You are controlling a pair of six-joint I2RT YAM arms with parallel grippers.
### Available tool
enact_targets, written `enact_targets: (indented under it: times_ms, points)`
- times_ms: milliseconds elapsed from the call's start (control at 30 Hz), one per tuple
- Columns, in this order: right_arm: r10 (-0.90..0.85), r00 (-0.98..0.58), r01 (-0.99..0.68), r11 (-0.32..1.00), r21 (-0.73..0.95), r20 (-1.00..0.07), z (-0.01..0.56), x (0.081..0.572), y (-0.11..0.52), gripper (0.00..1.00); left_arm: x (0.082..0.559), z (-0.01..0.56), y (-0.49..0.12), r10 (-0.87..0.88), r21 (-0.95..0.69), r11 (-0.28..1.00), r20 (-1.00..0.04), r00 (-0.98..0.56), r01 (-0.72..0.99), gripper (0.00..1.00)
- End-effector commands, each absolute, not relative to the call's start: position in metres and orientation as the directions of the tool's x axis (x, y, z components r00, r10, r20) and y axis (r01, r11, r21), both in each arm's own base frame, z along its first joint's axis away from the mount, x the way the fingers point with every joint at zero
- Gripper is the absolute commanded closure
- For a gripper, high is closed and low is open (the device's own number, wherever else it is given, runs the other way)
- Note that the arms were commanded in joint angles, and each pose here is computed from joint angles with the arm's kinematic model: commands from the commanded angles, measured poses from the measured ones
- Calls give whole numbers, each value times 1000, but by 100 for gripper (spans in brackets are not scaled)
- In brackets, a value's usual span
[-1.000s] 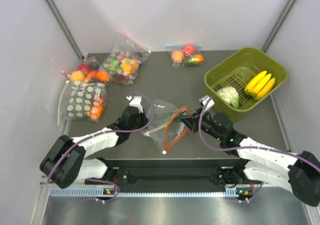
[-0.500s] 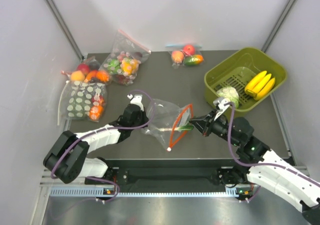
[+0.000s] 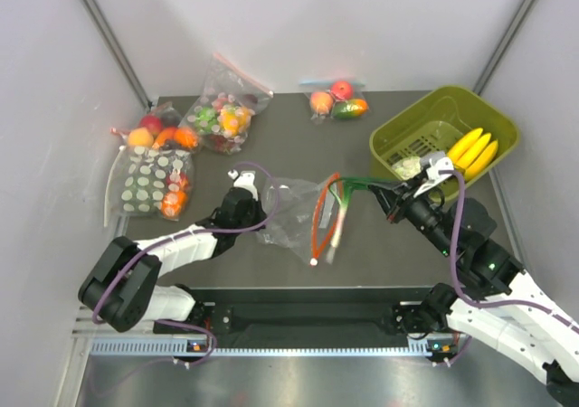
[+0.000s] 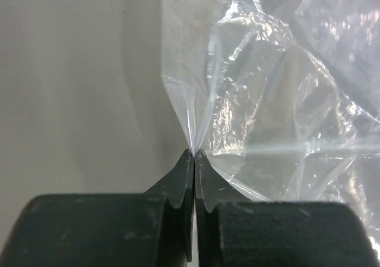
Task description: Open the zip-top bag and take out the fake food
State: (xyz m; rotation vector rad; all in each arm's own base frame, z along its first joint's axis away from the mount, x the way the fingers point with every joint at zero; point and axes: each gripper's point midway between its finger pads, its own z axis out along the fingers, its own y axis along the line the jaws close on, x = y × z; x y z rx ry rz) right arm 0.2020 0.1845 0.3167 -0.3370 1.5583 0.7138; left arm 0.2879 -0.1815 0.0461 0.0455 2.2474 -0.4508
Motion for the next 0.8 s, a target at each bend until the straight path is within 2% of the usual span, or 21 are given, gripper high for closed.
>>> enact_targets:
  times_ms: [0, 333, 467, 533, 600, 633, 667, 767]
  points:
    - [178, -40, -515, 840, 173, -983, 346, 215, 160, 100, 295, 58, -178, -115, -295, 938, -761, -639, 182, 100]
    - [140, 64, -342, 933, 110, -988, 391, 243, 123, 100, 290, 69, -167, -123, -291, 941, -772, -623, 175, 100]
    - [87, 64, -243, 968, 69, -994, 400, 268, 104, 100, 289, 75, -165, -116, -284, 941, -781, -613, 183, 100]
    - [81, 67, -254, 965, 62, -994, 406, 277, 103, 100, 290, 80, -163, -116, -280, 942, -786, -607, 183, 100]
    - [90, 44, -212, 974, 78, -995, 405, 297, 87, 100, 290, 85, -162, -116, -280, 942, -791, -601, 187, 100]
    - [94, 33, -243, 966, 83, -995, 405, 301, 88, 100, 290, 86, -162, -112, -276, 943, -791, -601, 188, 100]
    - [112, 28, -183, 977, 105, -993, 405, 313, 66, 100, 291, 87, -160, -111, -274, 944, -791, -602, 186, 100]
    - [163, 24, -146, 976, 158, -986, 410, 332, 33, 100, 292, 91, -156, -111, -270, 945, -796, -594, 185, 100]
